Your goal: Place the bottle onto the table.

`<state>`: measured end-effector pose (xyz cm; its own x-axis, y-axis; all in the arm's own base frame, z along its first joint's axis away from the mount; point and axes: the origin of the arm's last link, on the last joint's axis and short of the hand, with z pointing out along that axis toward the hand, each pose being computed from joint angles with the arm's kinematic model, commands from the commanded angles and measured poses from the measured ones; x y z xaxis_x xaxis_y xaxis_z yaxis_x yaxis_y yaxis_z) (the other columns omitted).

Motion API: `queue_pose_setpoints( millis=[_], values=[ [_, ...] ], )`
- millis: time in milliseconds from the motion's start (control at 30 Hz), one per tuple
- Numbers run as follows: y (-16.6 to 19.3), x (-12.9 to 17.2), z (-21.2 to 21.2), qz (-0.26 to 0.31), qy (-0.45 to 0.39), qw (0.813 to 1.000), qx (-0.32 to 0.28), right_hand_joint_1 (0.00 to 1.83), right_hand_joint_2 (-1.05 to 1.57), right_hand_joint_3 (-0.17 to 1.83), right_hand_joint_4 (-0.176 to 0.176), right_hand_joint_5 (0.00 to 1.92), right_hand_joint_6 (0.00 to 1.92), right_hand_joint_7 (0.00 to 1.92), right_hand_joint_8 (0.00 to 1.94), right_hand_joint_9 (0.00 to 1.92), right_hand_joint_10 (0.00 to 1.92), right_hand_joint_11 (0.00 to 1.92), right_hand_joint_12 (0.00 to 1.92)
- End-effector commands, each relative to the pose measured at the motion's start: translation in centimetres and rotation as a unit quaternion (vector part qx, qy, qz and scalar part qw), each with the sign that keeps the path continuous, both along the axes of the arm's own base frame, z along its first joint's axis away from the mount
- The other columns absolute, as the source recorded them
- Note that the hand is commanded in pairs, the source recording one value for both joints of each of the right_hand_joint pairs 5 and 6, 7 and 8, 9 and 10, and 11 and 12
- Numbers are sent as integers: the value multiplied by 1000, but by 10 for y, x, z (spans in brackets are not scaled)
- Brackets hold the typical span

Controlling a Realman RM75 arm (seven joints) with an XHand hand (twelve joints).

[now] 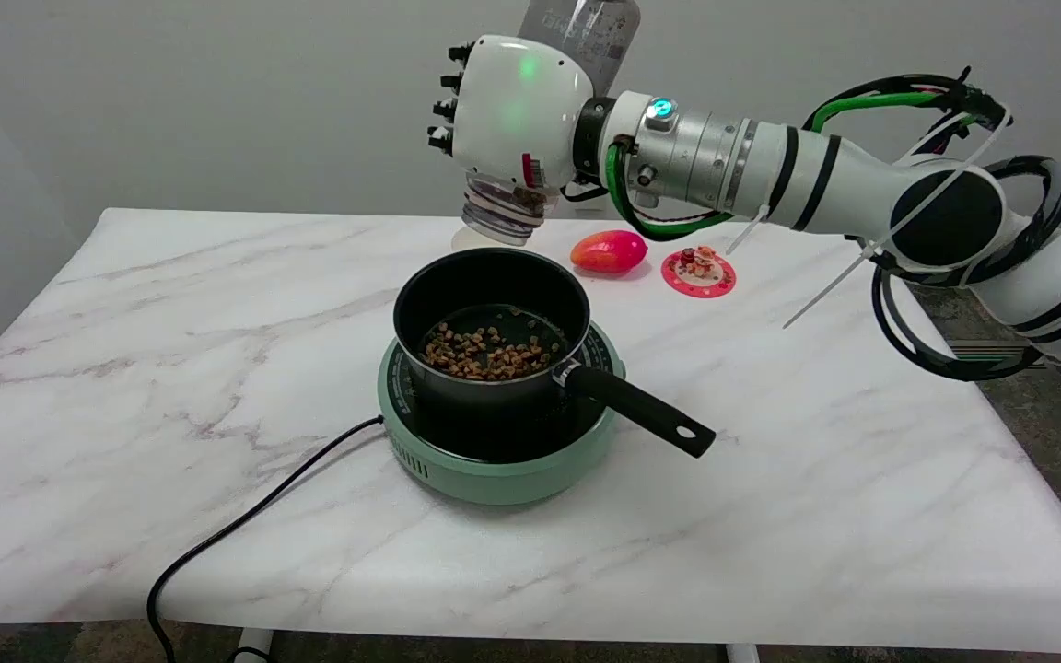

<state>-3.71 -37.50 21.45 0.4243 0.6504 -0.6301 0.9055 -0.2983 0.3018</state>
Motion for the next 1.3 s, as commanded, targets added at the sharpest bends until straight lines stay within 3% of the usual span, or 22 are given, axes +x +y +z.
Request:
queue_pose_setpoints(
  millis=[33,567,900,1067,1300],
  values=[
    [-2,-5,2,-9,10,1000,-2,1526,823,701,0,1920,1920,1920,1920,1397,1397,1198,1198],
    [-4,-4,13,-33,-39,998,-22,1514,804,728,0,1920,1920,1920,1920,1377,1377,1187,1187],
    [-7,-3,63,-40,-120,988,-90,1513,807,733,0,1920,1920,1920,1920,1370,1370,1185,1185],
    [-6,-6,104,-52,-202,967,-145,1517,801,741,0,1920,1920,1920,1920,1365,1365,1182,1182],
    [2,-20,174,-82,-352,903,-231,1526,780,759,0,1920,1920,1920,1920,1357,1357,1180,1180]
  ],
)
